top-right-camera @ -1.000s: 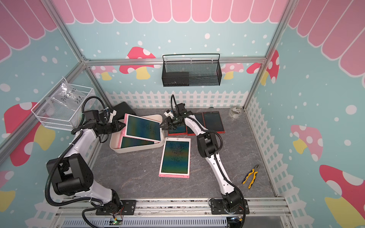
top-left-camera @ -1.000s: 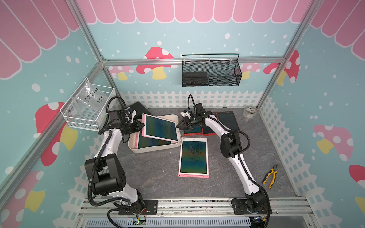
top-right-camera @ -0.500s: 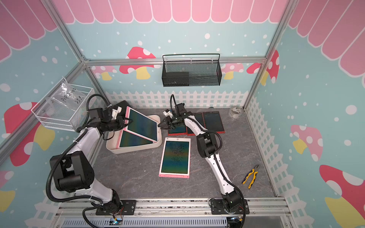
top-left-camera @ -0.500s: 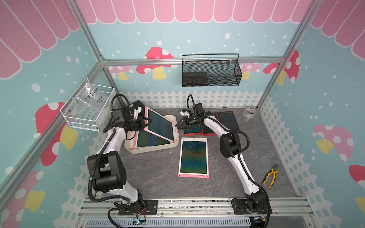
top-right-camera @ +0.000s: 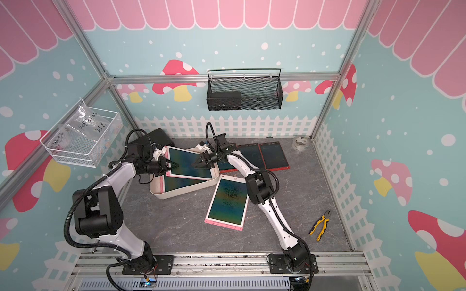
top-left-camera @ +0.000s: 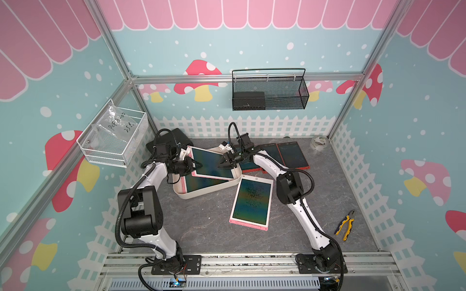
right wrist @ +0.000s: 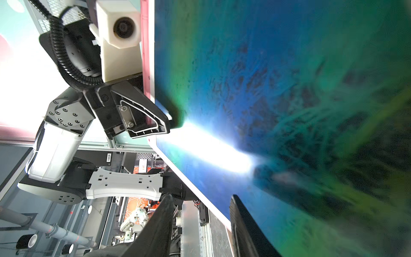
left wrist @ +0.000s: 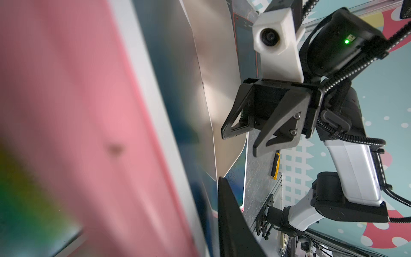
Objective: Take out the writing tablet from the storage box
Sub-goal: Pick up the writing tablet from the storage box.
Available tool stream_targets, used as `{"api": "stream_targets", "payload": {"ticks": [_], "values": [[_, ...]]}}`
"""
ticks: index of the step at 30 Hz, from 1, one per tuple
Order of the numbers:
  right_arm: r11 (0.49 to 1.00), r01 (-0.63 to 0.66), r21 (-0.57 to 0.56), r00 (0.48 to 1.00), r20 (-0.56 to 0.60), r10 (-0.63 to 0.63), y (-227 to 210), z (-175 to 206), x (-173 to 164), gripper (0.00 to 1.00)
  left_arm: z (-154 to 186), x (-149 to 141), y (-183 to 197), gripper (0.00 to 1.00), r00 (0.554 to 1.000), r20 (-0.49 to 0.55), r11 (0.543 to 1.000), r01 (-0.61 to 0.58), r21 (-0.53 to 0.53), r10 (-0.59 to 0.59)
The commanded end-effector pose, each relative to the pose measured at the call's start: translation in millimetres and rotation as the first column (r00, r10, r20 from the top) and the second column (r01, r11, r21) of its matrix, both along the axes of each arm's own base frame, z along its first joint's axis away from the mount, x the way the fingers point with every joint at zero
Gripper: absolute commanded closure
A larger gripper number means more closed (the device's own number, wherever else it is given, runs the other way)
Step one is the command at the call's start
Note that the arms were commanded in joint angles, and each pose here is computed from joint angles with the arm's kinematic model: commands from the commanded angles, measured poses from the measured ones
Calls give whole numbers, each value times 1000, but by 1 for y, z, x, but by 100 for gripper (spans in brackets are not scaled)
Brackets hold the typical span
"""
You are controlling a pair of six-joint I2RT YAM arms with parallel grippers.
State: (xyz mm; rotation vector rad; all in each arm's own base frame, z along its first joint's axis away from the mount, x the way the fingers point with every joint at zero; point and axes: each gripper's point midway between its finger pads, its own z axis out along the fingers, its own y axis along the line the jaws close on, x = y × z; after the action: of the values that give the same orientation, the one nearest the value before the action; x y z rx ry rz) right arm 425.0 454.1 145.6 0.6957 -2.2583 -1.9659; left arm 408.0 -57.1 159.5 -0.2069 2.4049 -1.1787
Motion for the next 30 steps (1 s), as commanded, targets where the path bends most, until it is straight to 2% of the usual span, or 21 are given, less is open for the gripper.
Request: {"api": "stream_targets", "payload": {"ticks": [1,5,10,14,19,30], "values": [[1000,-4,28,1000,19,3,-4,5,5,56,5,-1,11,88,1000,14,999,-1,34,1],[999,13,49,998,60,-16,-11,16,14,57,7,-5,25,93,1000,8,998,-26,49,25],[996,57,72,986,150,-68,-22,40,27,57,23,-9,35,94,998,42,997,-46,68,43],[980,198,22,957,210,-198,-53,47,56,58,39,-11,40,94,996,67,994,-59,87,54],[915,396,-76,889,280,-362,-99,39,86,57,58,-14,41,94,994,97,993,-66,94,57],[889,423,-173,899,205,-388,-117,2,83,57,104,-31,30,93,982,179,994,-77,77,62]]}}
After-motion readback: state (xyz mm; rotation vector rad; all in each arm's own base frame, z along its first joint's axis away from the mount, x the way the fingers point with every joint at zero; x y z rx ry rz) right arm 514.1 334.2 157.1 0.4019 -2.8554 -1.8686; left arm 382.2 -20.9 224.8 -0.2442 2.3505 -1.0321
